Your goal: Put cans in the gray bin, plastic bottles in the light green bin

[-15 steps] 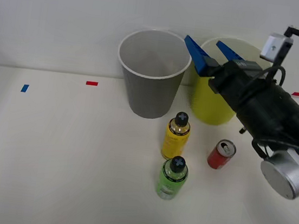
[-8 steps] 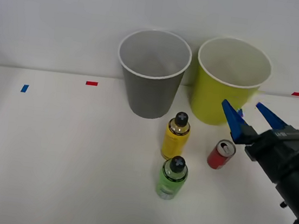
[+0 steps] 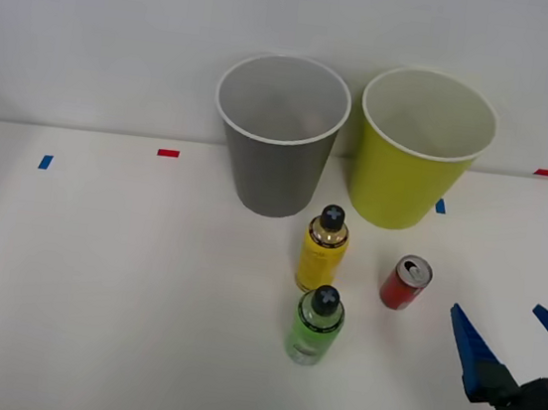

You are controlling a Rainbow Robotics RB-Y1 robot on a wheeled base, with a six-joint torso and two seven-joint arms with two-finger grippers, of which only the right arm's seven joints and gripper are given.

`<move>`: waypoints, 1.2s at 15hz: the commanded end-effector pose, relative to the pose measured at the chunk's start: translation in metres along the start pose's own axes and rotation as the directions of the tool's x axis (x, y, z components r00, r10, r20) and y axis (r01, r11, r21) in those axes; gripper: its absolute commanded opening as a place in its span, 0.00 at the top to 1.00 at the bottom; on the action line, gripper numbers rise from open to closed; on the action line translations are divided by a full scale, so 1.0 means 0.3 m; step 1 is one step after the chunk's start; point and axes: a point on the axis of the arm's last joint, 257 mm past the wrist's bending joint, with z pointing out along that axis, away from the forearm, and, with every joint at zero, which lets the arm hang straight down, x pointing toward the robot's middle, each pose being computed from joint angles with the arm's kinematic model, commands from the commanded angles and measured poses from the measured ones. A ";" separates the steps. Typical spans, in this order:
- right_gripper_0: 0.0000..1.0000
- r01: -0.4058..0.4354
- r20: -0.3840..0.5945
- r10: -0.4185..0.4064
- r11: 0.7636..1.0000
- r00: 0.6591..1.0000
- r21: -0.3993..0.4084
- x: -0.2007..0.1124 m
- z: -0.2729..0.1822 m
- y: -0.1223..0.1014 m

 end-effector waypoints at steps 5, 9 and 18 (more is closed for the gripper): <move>0.00 0.013 0.044 -0.014 1.000 0.999 0.022 0.125 -0.235 -0.076; 0.00 0.033 0.077 -0.037 0.998 0.996 0.051 0.232 -0.355 -0.119; 0.00 -0.036 0.056 0.033 0.997 0.998 0.069 0.335 -0.458 -0.052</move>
